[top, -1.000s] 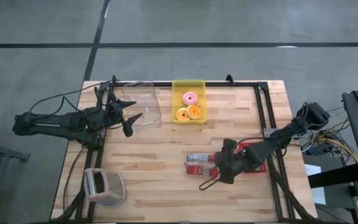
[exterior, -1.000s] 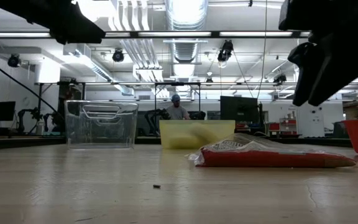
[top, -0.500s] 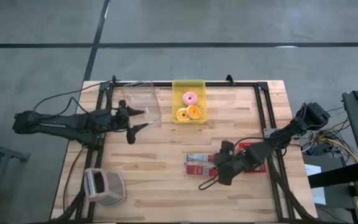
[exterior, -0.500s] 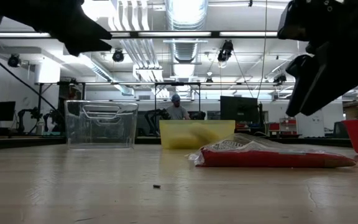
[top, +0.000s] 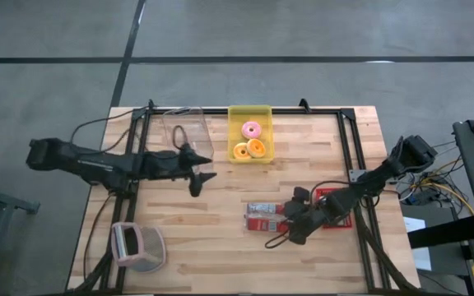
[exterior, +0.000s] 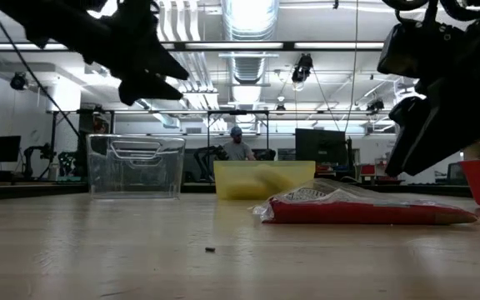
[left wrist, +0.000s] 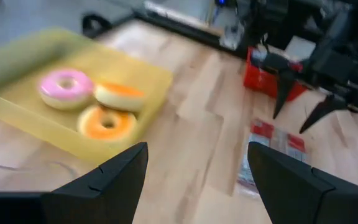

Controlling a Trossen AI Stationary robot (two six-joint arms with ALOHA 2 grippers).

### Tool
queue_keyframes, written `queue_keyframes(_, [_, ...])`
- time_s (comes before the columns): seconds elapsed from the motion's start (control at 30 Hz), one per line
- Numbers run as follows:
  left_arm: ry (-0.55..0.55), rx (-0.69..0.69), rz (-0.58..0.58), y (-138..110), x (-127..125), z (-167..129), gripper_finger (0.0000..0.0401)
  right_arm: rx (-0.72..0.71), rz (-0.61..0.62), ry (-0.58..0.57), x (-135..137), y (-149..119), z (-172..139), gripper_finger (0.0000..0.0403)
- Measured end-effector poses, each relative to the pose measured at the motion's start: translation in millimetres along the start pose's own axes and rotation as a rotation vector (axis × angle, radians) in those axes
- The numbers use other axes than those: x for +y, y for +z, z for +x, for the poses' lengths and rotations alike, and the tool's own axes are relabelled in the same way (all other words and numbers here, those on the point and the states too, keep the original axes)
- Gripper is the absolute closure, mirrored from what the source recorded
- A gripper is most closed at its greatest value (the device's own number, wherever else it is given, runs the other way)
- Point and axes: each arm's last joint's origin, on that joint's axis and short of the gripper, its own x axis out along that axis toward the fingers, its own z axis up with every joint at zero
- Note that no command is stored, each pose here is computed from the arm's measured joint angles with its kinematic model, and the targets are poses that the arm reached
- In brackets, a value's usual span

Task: Pick & Place Food Item
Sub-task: Put the red popcorn bag into the transparent bin

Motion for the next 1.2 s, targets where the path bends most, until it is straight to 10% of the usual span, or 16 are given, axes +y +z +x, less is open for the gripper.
queue_keyframes(0.4, [-0.182, 0.166, -0.135, 16.5, -23.9, 49.8, 0.0117, -0.07, 0.034, 0.058, -3.8, -11.7, 7.8, 0.017])
queue_keyframes(1.2, [-0.136, 0.282, -0.163, 11.6, -24.9, 89.2, 0.0117, -0.02, 0.095, 0.063, -4.1, -40.2, 48.5, 0.017])
